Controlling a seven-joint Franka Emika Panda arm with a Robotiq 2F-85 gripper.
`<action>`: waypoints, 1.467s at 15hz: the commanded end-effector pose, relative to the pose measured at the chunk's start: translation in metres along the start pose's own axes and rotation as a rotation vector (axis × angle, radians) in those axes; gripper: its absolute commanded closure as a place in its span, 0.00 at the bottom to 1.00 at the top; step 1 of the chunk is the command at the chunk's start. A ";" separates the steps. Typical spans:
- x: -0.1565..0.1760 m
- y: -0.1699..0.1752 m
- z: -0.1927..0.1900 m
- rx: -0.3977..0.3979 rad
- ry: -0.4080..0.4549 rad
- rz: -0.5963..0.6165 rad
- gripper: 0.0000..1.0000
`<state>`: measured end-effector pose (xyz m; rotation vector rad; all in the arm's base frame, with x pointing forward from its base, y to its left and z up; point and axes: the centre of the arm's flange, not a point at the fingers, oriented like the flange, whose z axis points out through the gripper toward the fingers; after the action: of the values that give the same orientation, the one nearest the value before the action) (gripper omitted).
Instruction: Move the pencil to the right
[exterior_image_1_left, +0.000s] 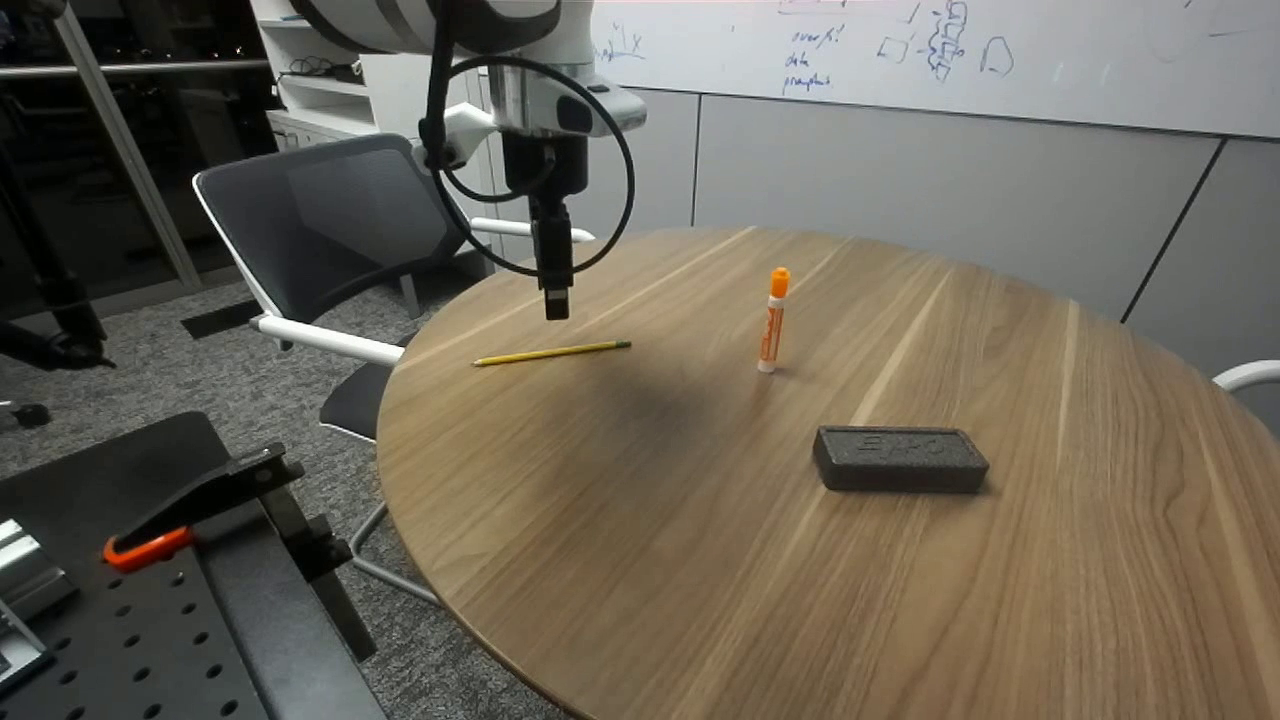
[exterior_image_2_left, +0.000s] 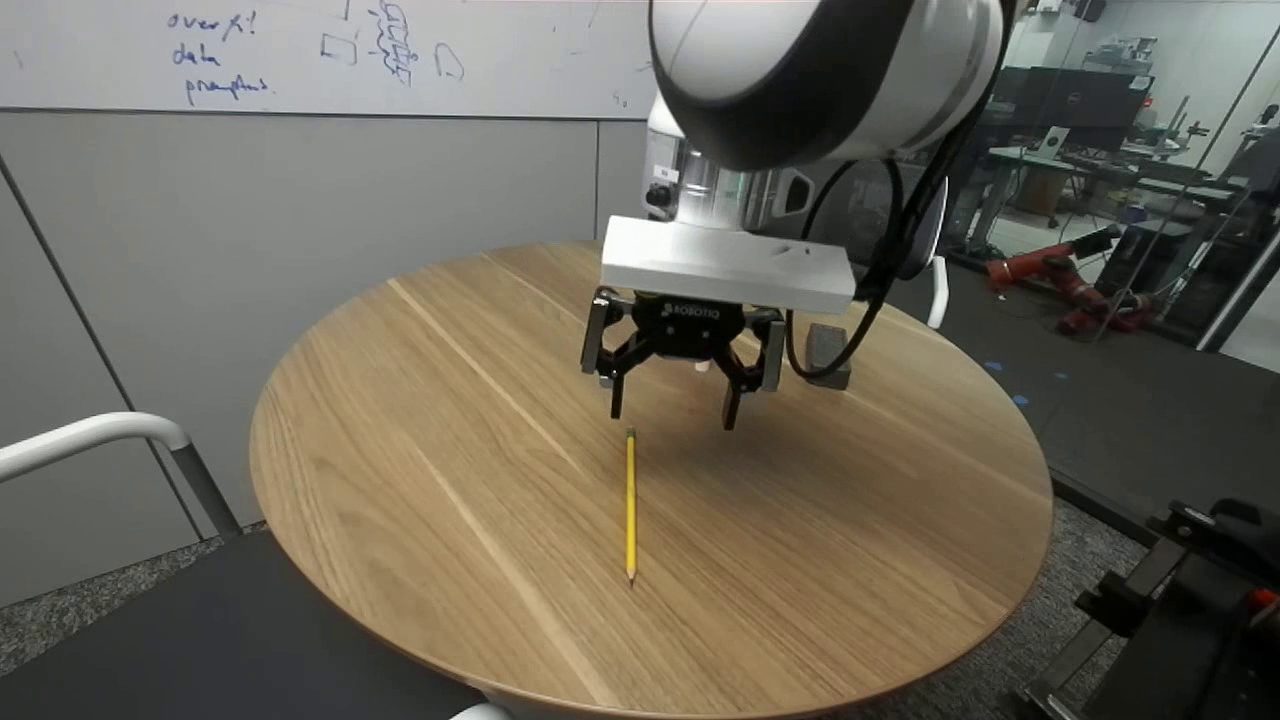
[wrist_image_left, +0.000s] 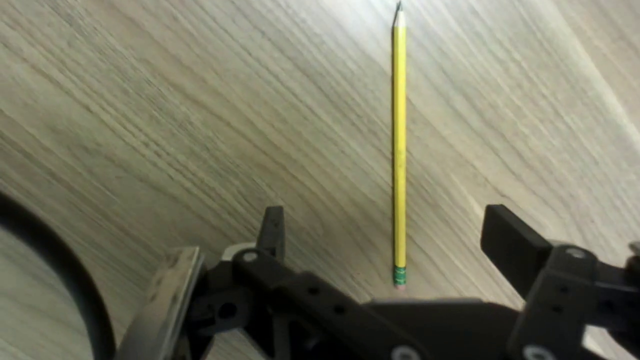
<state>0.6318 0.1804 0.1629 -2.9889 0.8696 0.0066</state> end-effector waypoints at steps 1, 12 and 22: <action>0.000 -0.016 0.023 -0.040 0.020 0.025 0.00; -0.014 -0.044 0.066 -0.064 0.014 0.039 0.00; -0.006 -0.057 0.079 -0.066 0.033 0.073 0.79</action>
<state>0.6472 0.2283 0.0910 -3.0036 0.9612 0.0049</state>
